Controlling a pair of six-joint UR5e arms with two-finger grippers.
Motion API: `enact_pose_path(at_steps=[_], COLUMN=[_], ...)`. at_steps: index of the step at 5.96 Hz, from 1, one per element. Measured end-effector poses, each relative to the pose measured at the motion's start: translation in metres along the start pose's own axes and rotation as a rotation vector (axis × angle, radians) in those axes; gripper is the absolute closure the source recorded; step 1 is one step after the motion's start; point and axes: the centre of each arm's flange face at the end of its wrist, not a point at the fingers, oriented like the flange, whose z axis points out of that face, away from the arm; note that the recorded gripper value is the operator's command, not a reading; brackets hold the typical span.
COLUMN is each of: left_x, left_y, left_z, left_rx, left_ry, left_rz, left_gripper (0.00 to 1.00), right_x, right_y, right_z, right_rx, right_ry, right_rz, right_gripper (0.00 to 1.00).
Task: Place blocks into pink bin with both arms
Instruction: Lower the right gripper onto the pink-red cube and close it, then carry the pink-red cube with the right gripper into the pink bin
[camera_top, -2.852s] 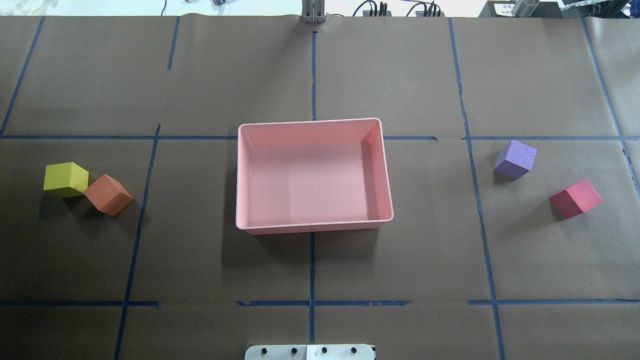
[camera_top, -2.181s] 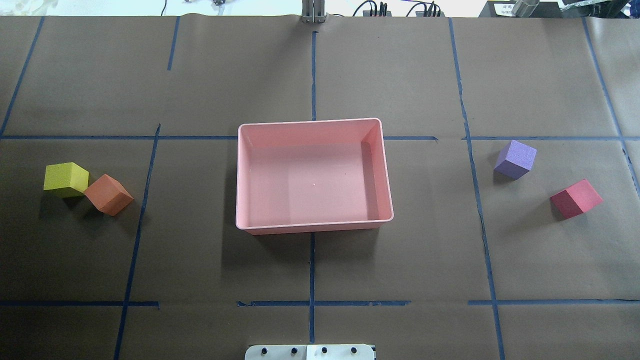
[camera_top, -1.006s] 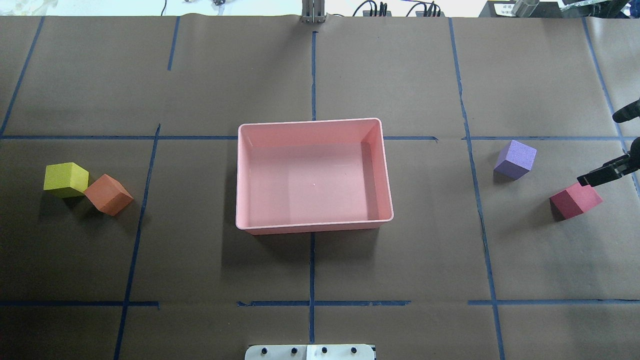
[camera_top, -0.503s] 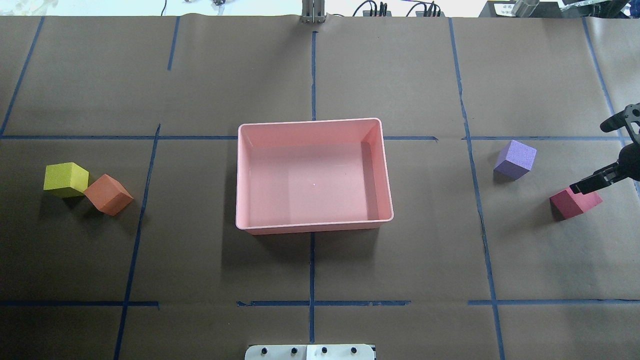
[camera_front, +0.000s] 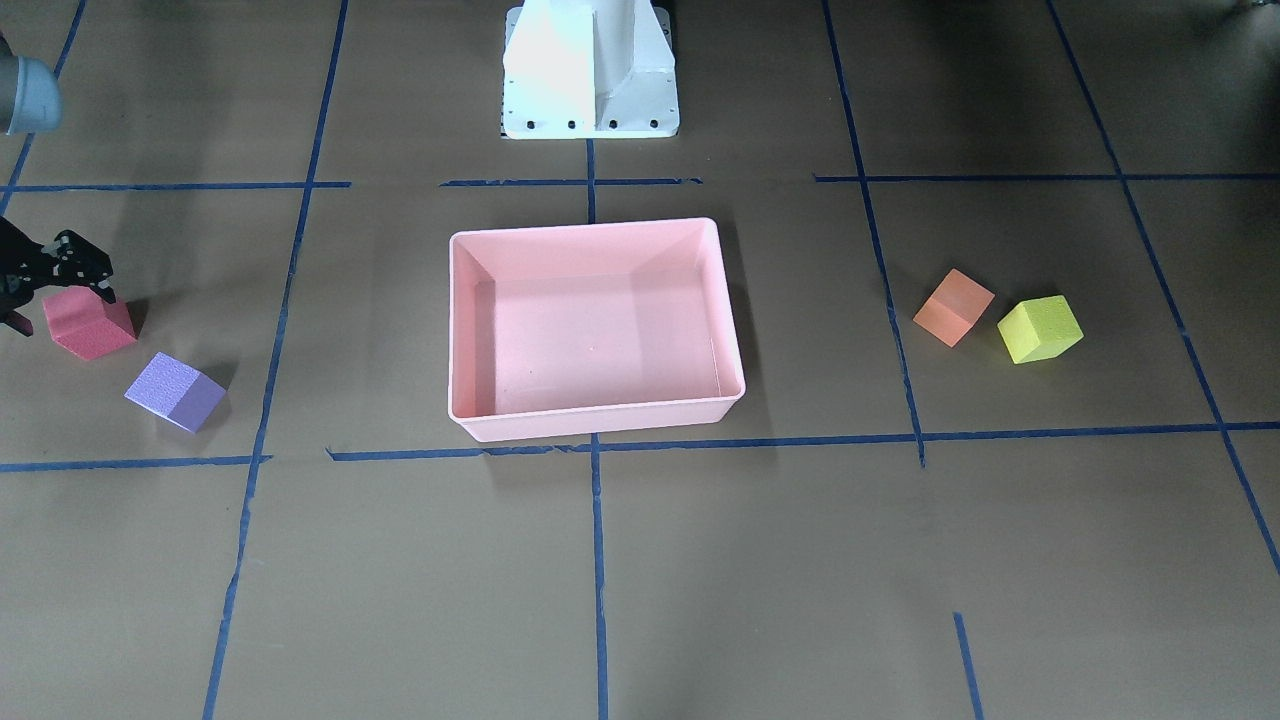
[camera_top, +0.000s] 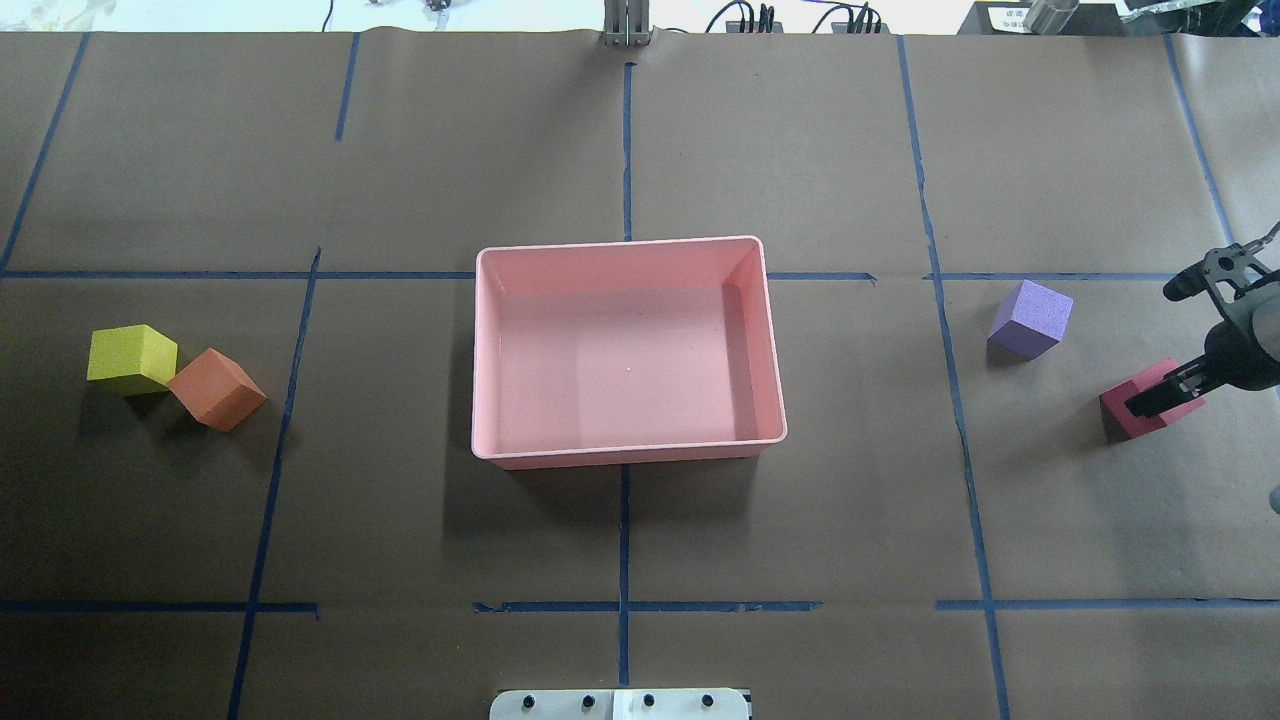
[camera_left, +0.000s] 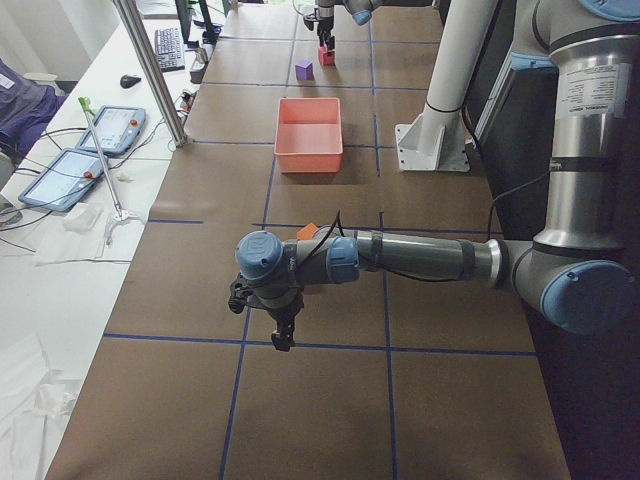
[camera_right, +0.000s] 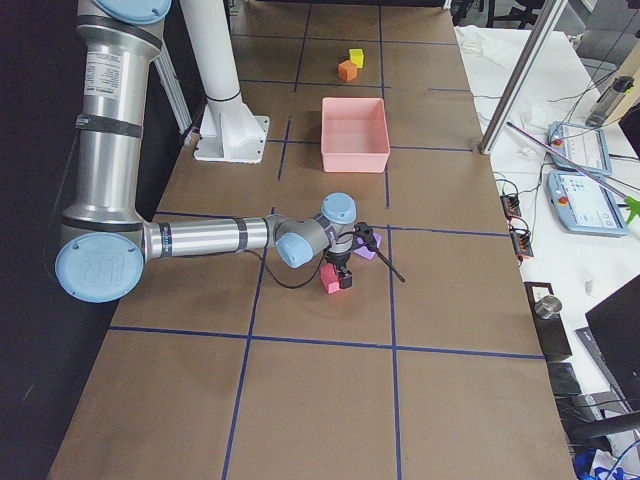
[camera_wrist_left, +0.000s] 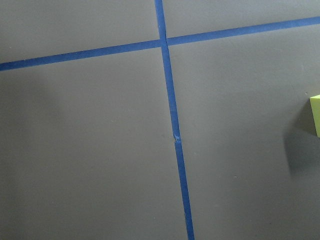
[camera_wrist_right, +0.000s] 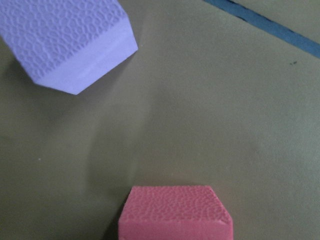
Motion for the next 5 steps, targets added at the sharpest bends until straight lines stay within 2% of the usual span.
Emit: enact_pose_path(at_steps=[1, 4, 5], left_x=[0.0, 0.001, 0.001], left_y=[0.0, 0.0, 0.0], left_z=[0.0, -0.001, -0.001], left_rx=[0.0, 0.002, 0.002], left_ry=[0.0, 0.001, 0.001], left_rz=[0.0, 0.001, 0.002], left_gripper=[0.0, 0.0, 0.0], right_x=[-0.003, -0.009, -0.01], right_y=[-0.004, -0.017, -0.02], right_z=[0.006, 0.004, -0.007], right_rx=[-0.008, -0.001, 0.018], right_ry=[-0.002, -0.014, -0.017], right_rz=[-0.008, -0.019, -0.013], right_gripper=[0.75, 0.76, 0.76])
